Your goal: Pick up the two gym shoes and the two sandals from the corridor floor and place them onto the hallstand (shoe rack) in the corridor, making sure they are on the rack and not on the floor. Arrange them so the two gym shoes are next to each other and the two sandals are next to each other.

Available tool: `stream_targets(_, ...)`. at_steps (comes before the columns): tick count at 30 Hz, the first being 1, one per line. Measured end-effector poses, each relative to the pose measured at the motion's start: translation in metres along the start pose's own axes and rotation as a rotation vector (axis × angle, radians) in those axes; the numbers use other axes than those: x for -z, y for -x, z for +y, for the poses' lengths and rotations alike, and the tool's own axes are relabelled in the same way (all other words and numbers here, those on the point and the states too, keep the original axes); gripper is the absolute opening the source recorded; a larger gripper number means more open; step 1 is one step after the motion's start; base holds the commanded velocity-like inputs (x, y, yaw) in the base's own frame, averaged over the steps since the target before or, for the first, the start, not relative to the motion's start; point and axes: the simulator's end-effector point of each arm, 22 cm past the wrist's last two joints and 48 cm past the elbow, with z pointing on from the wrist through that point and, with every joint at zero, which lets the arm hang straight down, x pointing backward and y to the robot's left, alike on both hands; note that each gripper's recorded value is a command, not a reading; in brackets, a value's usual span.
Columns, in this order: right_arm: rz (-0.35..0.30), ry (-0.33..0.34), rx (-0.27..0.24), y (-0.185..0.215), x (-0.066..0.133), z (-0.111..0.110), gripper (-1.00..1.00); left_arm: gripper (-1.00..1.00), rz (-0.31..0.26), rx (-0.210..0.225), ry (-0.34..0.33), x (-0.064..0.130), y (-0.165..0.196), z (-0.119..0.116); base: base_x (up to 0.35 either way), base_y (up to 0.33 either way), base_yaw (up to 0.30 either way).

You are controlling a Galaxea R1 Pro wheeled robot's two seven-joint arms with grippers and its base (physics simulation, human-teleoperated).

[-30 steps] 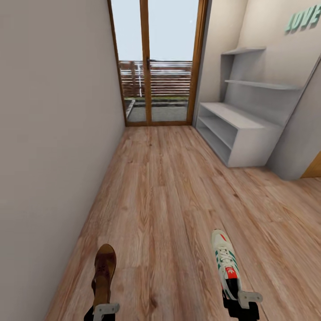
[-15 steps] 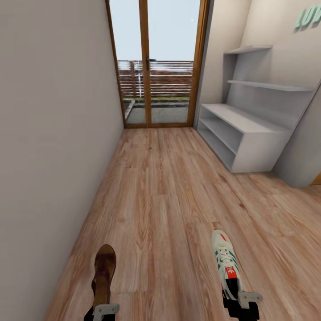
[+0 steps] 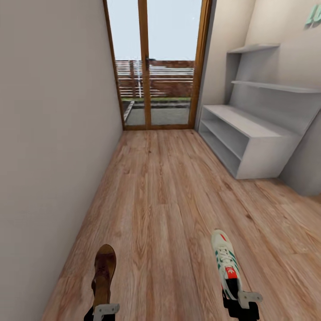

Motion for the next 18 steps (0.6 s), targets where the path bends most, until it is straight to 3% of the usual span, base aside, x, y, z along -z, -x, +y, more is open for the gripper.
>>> stream_targets(18,0.0,0.0,0.0,0.0,0.0,0.0,-1.0,-1.0,0.001,0.0,0.0,0.0001,-0.0005,0.0001,0.34,0.0,0.0)
